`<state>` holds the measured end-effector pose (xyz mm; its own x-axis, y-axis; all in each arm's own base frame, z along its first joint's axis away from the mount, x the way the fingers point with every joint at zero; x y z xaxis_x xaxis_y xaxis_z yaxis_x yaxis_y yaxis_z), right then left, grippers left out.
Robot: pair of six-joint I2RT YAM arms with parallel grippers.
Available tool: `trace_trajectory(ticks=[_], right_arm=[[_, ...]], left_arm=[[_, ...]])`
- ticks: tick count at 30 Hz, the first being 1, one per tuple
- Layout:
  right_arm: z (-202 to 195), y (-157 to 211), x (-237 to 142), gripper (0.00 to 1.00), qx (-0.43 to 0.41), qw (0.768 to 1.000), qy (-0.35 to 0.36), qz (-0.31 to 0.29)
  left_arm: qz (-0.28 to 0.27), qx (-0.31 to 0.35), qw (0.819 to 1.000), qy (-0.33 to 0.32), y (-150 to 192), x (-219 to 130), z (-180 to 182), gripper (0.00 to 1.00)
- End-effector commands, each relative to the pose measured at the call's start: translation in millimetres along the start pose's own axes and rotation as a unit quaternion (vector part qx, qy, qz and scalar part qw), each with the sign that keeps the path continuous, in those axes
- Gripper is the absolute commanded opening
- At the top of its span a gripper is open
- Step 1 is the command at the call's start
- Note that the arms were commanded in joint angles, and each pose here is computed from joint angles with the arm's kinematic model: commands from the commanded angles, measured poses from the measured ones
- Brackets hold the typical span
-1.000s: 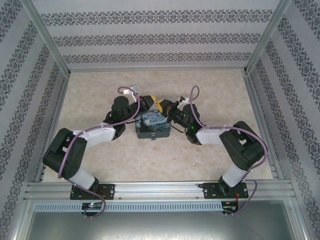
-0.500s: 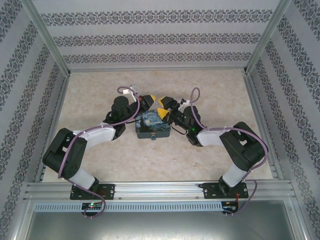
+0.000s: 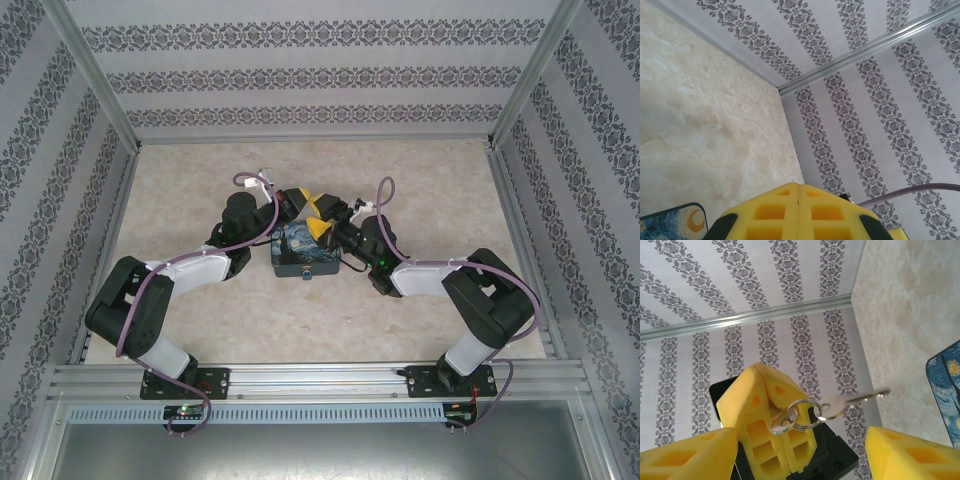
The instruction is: Unlock the padlock with the key
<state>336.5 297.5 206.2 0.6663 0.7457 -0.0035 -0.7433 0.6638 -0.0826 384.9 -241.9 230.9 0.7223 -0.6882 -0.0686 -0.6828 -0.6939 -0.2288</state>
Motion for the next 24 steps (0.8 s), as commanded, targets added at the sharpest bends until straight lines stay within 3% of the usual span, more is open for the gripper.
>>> trace_trajectory(ticks=[1,8,24], right_arm=[[13.7,-6.8,8.2,0.67,0.006,0.999,-0.029,-0.029],[11.9,-13.4,12.0,0.61,0.013,0.998,-0.030,-0.048],[10.7,-16.4,14.8,0.20,0.018,0.998,-0.032,-0.056]], left_arm=[[0.002,0.008,1.000,0.028,2.6,-4.4,-16.6,0.00],[0.004,0.006,1.000,0.028,4.3,-5.1,-15.1,0.00],[0.004,0.005,1.000,0.026,6.3,-5.6,-12.9,0.00]])
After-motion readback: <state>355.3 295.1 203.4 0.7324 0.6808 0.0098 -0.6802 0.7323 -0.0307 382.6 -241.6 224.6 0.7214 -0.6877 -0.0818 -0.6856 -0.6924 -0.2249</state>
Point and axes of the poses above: each hand's point on the last joint's axis, 136 mm out from that joint toward the fingers, its own x axis out along the fingers, its own z axis along the line the jaws close on, y = z × x, the point moved 2 cm from there along -x, back along the fingers, and after that the axes turned 15 degrees about -x, right-handed, at the moved point
